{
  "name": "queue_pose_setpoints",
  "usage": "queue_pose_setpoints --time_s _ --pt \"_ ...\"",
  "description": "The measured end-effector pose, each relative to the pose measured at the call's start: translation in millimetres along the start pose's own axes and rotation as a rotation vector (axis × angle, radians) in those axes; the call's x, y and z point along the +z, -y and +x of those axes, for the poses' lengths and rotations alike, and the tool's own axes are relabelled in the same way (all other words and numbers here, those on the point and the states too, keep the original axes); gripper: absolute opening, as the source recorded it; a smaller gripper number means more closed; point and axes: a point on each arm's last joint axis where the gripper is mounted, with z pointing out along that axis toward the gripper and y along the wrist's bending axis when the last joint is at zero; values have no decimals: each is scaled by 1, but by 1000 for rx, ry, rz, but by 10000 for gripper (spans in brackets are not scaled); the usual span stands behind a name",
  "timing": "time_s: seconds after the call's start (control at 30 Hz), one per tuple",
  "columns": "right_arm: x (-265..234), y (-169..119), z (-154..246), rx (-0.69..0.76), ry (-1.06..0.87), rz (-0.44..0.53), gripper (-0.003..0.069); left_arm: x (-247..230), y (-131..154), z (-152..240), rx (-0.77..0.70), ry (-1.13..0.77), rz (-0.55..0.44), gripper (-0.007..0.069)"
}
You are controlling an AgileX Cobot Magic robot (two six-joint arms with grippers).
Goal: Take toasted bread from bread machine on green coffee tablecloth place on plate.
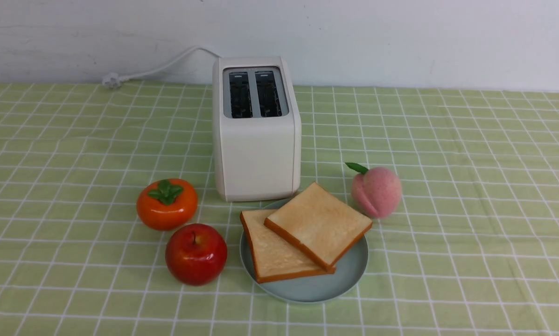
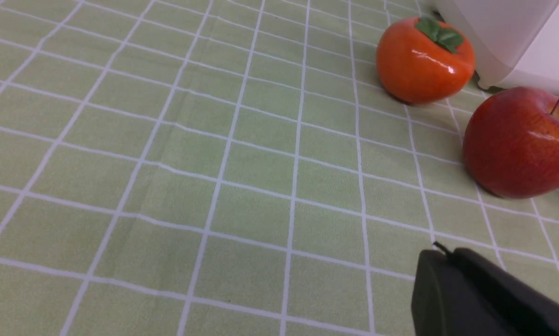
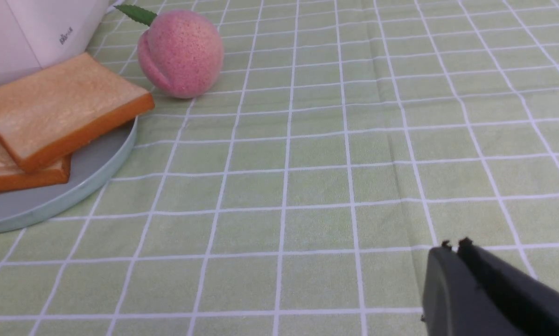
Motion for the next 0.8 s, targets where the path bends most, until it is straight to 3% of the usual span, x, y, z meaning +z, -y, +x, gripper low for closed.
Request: queue_pose_setpoints --time_s 0.8 --pt "0 0 0 0 0 0 53 0 0 0 -1 0 0 8"
